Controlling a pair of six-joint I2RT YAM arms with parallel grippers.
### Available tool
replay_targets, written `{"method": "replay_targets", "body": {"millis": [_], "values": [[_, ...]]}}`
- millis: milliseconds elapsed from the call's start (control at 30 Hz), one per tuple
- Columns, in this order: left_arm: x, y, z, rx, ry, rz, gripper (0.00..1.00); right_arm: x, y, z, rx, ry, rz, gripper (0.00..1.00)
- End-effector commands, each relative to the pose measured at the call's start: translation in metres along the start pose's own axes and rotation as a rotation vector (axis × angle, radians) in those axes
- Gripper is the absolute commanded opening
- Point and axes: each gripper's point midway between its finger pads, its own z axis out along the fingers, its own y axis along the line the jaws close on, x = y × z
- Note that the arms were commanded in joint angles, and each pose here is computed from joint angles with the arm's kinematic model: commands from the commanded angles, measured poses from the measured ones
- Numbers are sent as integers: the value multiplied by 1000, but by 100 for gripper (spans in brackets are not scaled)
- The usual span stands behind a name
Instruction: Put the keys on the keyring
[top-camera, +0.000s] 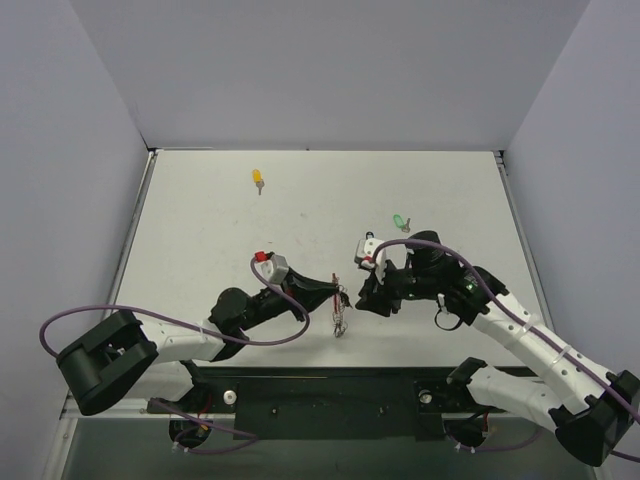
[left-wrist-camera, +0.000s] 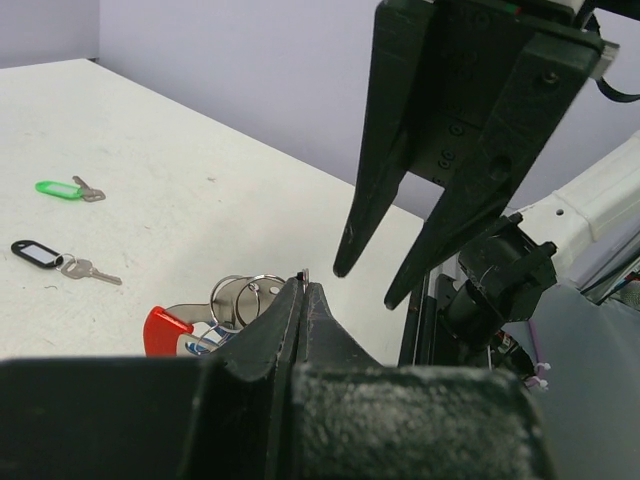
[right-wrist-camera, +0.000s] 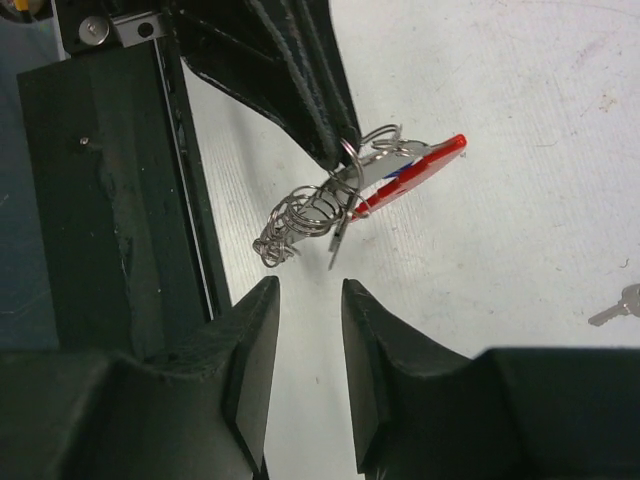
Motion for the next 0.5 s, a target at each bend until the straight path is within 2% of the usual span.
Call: {"method": "replay_targets", "body": {"millis": [0, 233, 467], "values": [[-82, -44, -3, 187, -295, 109, 0, -41, 2, -17, -43, -157, 29, 29], [-80, -62, 0, 286, -243, 139, 0, -58, 17, -3, -151, -271, 11, 36], [-78, -67, 0, 315, -230, 144, 0, -60, 21, 1, -178, -269, 21, 36]]}}
